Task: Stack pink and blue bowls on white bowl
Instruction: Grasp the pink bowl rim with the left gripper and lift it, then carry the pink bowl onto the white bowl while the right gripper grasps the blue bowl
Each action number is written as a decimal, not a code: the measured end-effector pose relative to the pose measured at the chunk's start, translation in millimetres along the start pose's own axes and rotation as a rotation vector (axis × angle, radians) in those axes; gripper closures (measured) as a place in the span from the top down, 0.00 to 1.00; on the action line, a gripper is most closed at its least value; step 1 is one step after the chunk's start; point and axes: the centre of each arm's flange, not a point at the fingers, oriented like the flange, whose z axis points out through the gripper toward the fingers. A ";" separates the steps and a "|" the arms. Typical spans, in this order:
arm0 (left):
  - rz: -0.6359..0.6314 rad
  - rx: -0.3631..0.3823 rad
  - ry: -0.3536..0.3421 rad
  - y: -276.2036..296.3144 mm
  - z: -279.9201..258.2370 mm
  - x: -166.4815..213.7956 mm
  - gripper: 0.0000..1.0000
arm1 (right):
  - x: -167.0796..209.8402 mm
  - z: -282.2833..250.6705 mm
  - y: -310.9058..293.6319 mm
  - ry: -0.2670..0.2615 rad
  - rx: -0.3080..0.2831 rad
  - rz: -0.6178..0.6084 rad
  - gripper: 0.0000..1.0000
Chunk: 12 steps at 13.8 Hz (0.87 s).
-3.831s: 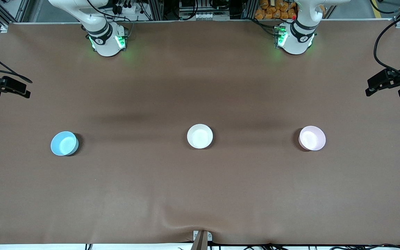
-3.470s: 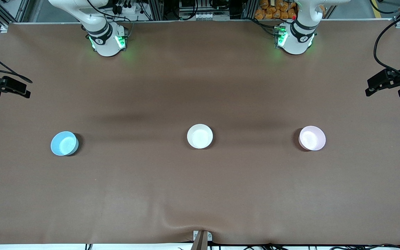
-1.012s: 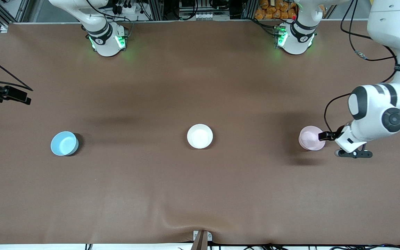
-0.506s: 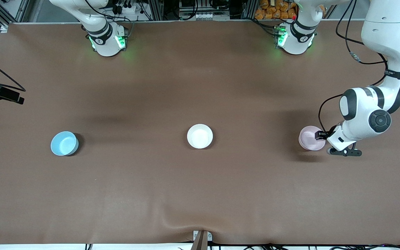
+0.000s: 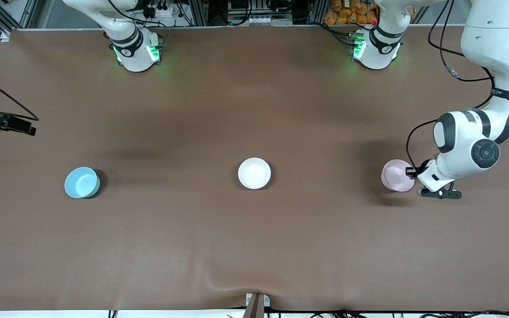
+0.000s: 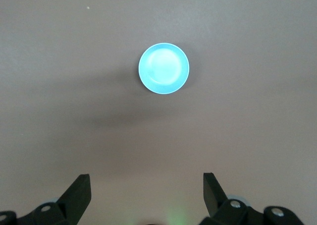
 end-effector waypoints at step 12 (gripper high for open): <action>-0.122 -0.103 0.051 201.1 -126.6 50.5 0.03 | 52.4 193.1 68.3 0.066 -0.025 0.024 1.00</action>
